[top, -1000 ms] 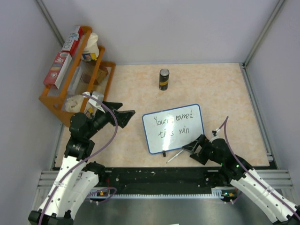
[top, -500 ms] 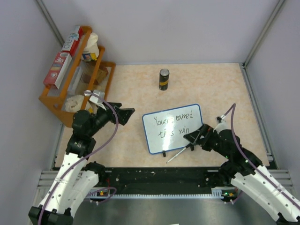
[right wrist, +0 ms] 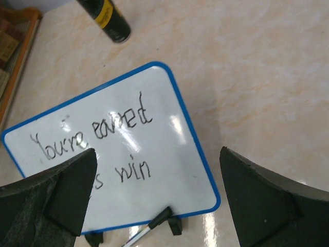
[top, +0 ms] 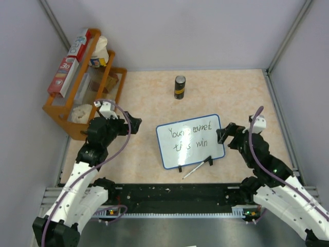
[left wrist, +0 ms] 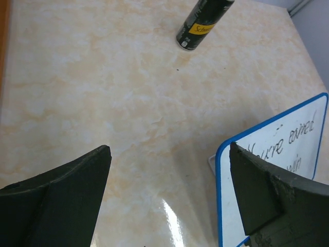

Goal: Write a sentence on the whiteboard
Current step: Reset both arms

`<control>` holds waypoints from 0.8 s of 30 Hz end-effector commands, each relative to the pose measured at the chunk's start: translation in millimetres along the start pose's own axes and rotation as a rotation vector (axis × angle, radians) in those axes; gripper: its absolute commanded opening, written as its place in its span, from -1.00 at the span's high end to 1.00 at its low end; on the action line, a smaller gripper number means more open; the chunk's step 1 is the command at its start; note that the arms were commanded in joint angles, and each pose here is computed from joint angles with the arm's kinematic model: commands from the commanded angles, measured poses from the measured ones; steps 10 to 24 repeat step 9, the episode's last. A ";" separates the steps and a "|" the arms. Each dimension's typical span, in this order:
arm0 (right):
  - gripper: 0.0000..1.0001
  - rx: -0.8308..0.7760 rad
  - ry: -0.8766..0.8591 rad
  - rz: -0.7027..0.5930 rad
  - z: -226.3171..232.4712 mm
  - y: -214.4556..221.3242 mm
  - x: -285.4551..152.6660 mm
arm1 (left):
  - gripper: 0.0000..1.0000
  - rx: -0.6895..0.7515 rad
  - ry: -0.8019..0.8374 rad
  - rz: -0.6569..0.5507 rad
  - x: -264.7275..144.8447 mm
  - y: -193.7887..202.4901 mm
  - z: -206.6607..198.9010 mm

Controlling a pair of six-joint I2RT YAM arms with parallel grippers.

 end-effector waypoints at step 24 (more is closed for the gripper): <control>-0.98 -0.091 0.191 -0.367 -14.6 -55.9 15.2 | -0.98 0.110 -0.165 -0.067 5.0 15.4 29.6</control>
Point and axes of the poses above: each gripper's point midway between its finger pads, its own x axis out along the fingers, its own z axis along the line the jaws close on, y = z × x, the point moved 5 cm from there along -x, back along the fingers, and after that the axes turned 12 degrees about x, right-handed, at the moved point
